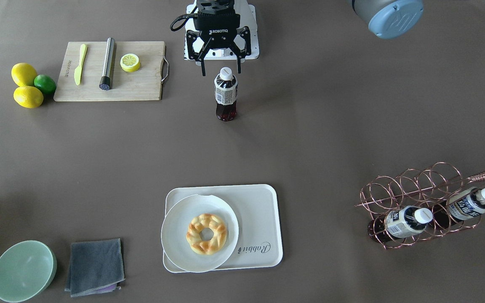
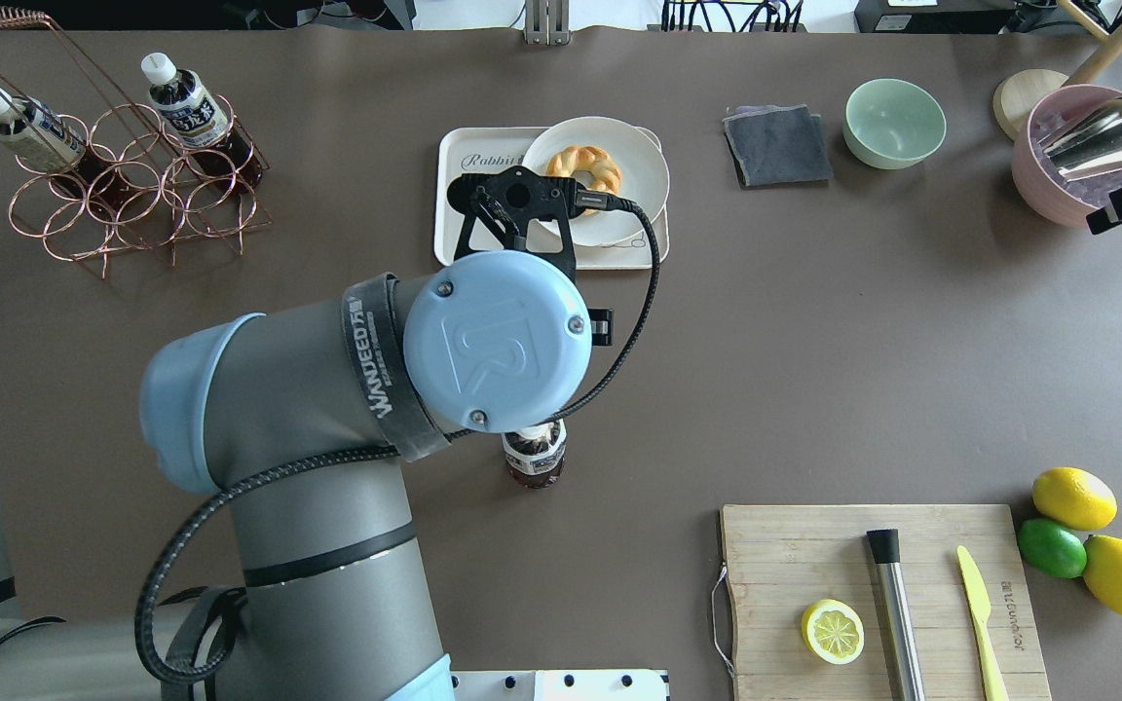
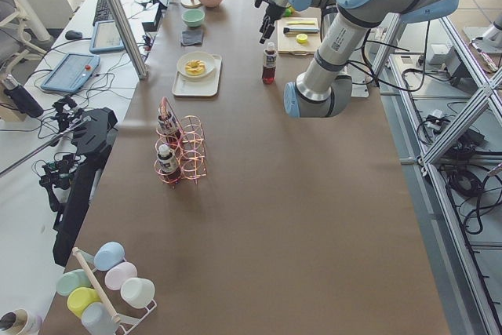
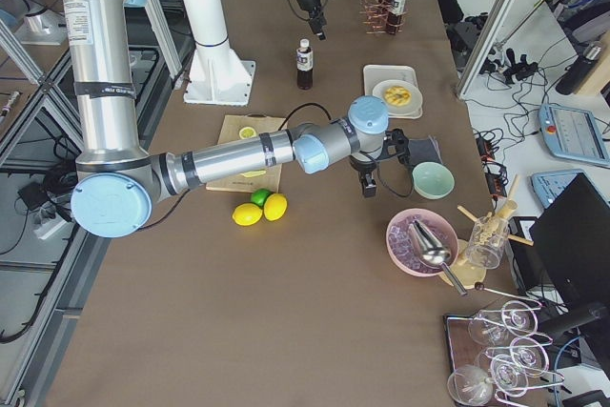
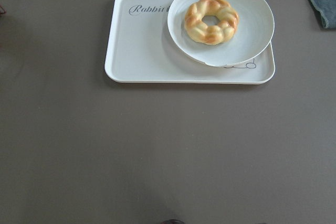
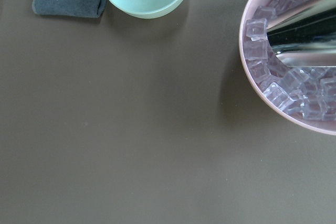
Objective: Place tea on tray
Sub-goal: 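Open the left gripper and withdraw toward the rack while the right arm reaches in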
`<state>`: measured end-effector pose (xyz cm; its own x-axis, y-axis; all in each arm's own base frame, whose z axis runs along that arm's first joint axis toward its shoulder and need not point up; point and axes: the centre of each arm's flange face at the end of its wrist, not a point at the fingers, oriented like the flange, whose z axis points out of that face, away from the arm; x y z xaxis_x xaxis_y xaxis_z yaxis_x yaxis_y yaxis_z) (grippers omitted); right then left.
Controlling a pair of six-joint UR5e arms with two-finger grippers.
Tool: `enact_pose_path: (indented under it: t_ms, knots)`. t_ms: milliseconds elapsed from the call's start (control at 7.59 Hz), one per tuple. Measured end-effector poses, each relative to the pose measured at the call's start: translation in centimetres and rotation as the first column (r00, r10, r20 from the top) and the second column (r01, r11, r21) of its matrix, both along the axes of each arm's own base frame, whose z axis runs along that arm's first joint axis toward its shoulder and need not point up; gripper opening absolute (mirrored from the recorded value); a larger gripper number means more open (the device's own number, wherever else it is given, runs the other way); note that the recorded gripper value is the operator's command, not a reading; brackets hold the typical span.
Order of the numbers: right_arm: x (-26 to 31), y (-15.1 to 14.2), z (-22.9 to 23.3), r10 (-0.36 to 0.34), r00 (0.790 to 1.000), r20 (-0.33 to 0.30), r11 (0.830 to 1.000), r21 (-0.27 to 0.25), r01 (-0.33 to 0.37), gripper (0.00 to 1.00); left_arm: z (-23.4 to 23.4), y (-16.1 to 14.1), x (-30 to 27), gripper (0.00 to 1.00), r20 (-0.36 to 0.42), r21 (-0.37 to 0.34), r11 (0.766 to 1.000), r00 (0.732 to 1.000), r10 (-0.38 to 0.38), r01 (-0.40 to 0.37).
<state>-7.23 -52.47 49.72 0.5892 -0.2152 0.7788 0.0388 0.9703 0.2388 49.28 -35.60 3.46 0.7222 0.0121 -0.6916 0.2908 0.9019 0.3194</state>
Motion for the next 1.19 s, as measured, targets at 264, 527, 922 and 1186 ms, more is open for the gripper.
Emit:
enact_pose_path:
  t_ms: [264,527,922,1186]
  knots:
    - [-3.7,-0.7,-4.4,0.041,0.999,0.018,0.998,-0.038,-0.04,0.99,2.3,-3.0,-4.4,0.9,0.029,0.022,0.998,0.998,0.051,-0.051]
    - [-9.1,0.0,-10.8,0.105,0.993,0.047,0.99,-0.096,-0.1,1.0,6.0,-6.8,-10.5,0.9,0.079,0.031,0.992,0.99,0.121,-0.124]
    - [-19.8,2.9,-22.1,0.18,0.975,0.13,0.963,-0.226,-0.148,1.0,14.0,-12.2,-19.5,0.9,0.114,0.038,0.971,0.966,0.232,-0.238]
    - [-27.4,6.1,-30.4,0.134,0.98,0.145,0.958,-0.272,-0.091,1.0,19.4,-14.4,-24.9,0.91,0.116,0.039,0.956,0.951,0.285,-0.291]
